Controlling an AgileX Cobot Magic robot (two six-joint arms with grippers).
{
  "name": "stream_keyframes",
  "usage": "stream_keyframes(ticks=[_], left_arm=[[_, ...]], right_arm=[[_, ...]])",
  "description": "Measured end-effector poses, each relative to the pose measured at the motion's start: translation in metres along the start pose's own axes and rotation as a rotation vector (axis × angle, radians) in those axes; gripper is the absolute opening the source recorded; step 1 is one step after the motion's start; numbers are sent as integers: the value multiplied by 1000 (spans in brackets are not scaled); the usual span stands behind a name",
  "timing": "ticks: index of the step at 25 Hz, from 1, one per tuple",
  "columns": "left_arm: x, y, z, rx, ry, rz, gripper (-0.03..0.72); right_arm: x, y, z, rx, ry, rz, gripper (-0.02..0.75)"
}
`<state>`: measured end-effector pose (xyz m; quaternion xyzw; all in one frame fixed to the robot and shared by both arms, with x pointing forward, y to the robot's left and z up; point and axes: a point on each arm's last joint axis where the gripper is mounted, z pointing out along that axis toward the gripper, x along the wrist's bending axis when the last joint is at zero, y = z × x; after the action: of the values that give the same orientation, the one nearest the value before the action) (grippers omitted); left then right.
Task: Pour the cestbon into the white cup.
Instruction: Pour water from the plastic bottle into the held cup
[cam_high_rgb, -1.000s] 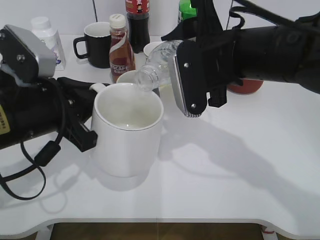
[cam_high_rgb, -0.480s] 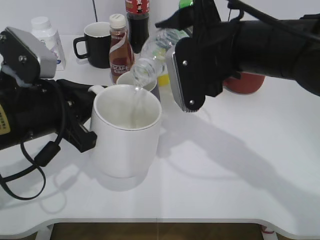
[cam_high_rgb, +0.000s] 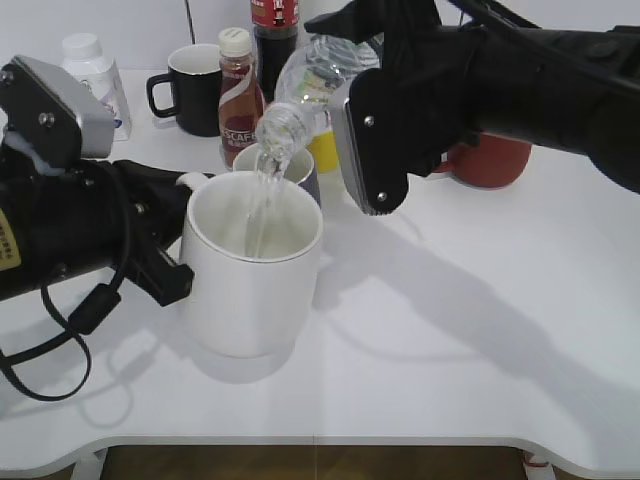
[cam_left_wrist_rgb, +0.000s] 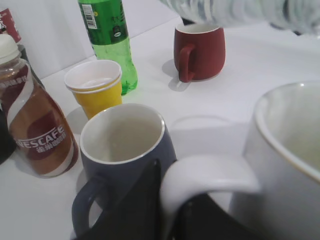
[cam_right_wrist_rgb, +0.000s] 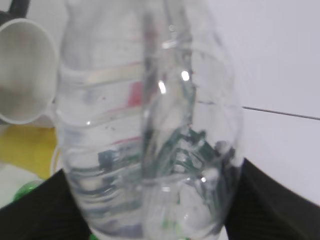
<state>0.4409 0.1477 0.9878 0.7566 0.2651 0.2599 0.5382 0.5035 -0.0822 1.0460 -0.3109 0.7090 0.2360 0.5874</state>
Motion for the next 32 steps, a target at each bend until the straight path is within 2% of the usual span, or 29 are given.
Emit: stream_keyframes(ticks=[7, 21, 24, 28, 32], left_arm=[[0, 0, 0, 2, 0, 0, 31], [0, -1, 0, 8, 1, 0, 31], [0, -1, 0, 6, 1, 0, 31], [2, 2, 0, -22, 8, -8, 31], [10, 6, -2, -74, 38, -27, 31]], right_arm=[[-4, 1, 0, -8, -48, -26, 491], [-6, 0, 0, -4, -65, -44, 491], [-6, 0, 0, -4, -66, 67, 491], [-5, 1, 0, -25, -56, 304, 491], [-2, 6, 0, -71, -8, 623, 491]])
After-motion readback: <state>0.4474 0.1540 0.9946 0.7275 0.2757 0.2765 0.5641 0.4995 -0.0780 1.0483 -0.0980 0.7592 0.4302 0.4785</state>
